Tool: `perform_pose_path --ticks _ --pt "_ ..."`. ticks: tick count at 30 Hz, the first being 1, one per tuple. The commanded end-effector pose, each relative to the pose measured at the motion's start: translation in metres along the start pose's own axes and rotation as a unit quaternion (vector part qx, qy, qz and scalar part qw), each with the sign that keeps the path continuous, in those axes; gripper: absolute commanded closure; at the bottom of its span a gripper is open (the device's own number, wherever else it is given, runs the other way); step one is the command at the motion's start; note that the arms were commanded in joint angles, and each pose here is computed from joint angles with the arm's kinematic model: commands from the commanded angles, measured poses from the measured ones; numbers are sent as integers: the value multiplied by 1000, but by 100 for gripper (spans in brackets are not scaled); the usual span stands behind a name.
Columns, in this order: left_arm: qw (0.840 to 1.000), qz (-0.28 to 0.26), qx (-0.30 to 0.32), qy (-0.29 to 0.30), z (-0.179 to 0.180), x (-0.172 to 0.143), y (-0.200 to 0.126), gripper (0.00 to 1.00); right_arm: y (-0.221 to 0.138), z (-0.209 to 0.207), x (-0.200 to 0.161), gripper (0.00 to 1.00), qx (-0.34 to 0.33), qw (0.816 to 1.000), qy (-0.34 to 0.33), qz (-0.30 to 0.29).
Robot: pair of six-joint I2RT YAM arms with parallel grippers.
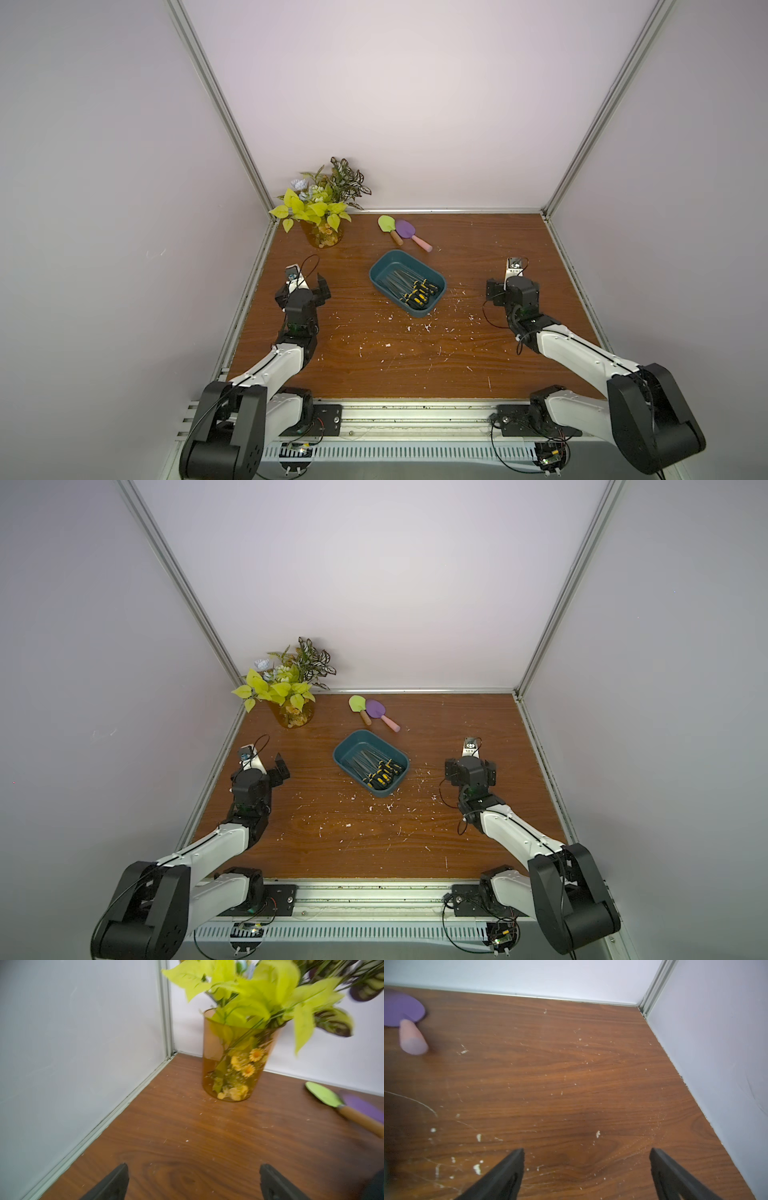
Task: Put the file tool into the storage box
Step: Reset both arms
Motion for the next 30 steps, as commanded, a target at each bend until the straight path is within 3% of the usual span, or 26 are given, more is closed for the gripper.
perform_pose_path --ticks 1,7,11,13,15,18,25,30 --pt "996 -84 22 18 9 17 -7 0 0 -10 21 1 -23 994 26 -102" --pt "996 -85 -33 14 0 1 -3 0 15 -21 13 1 -53 991 50 -116" --pt "994 -105 -2 -1 9 -7 -1 1 26 -21 7 1 -65 990 41 -119" --pt "993 -119 -23 4 7 -8 -3 0 27 -22 6 1 -79 989 38 -120" --pt "994 -87 -59 30 -3 -17 4 1 24 -27 3 1 -87 986 42 -134" --pt "992 -111 -61 30 -2 -16 2 1 20 -35 -5 1 -85 981 68 -164" --pt "995 -86 -44 27 -3 -19 12 1 22 -35 -14 1 -41 981 74 -175" --pt "993 -56 -83 60 -18 -22 24 0 24 -34 -15 1 -37 984 68 -160"
Point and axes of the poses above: each gripper's point midway between its finger pads, its own y axis out along the fingers, its own z axis along the line the jaws close on, x = y × z, the point moved 7 cm from there along -y, back along the fingers, and after that the axes turned 6 degrees about -y, right-handed, at the moved point
